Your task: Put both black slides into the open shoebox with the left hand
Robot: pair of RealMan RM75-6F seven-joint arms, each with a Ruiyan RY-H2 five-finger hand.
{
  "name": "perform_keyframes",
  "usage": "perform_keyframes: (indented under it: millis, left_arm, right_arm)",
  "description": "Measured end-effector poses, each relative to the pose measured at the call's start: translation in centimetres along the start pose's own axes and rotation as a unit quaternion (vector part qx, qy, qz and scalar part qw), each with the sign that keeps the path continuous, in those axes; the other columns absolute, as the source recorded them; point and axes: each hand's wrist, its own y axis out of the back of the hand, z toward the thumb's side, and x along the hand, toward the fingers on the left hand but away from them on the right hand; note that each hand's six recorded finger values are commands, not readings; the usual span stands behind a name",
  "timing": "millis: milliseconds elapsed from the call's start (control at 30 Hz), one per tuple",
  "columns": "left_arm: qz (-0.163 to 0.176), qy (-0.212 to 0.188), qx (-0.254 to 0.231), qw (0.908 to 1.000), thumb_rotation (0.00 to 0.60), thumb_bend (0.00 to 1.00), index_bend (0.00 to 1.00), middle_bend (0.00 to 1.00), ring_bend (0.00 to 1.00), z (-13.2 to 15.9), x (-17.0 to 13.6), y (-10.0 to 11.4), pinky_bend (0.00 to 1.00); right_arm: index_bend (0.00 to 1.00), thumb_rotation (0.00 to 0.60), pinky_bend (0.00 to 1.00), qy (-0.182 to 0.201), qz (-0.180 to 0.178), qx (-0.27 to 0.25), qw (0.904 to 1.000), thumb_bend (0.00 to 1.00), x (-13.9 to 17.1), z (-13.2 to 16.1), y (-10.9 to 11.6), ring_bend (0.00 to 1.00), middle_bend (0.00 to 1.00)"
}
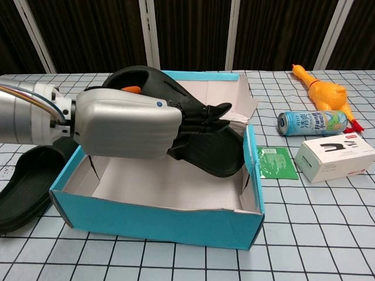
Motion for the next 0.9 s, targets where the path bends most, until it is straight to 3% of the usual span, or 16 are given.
perform_keyframes:
  millis: [200, 533, 900]
  left_arm:
    - [-0.004, 0.003, 0.014, 0.9999, 0.600, 0.66, 0.66, 0.32, 0.00, 0.1, 1.0, -0.6, 0.07]
    - [-0.020, -0.013, 0.015, 0.9996, 0.600, 0.66, 0.66, 0.33, 0.00, 1.9, -0.1, -0.6, 0.06]
    - [-0.005, -0.026, 0.004, 0.9996, 0.600, 0.64, 0.55, 0.31, 0.00, 3.8, -0.4, 0.7, 0.06]
  right_arm:
    - [0.18, 0.600, 0.08, -0.002, 0.002, 0.001, 1.0000, 0.23, -0.1, 0.0, 0.0, 0.20, 0.16]
    - [0.18, 0.600, 0.08, -0.004, 0.001, -0.001, 1.0000, 0.23, 0.0, -0.2, 0.0, 0.20, 0.16]
    - [0.18, 0.600, 0.08, -0.003, 0.005, -0.003, 1.0000, 0.23, 0.0, -0.1, 0.0, 0.20, 0.16]
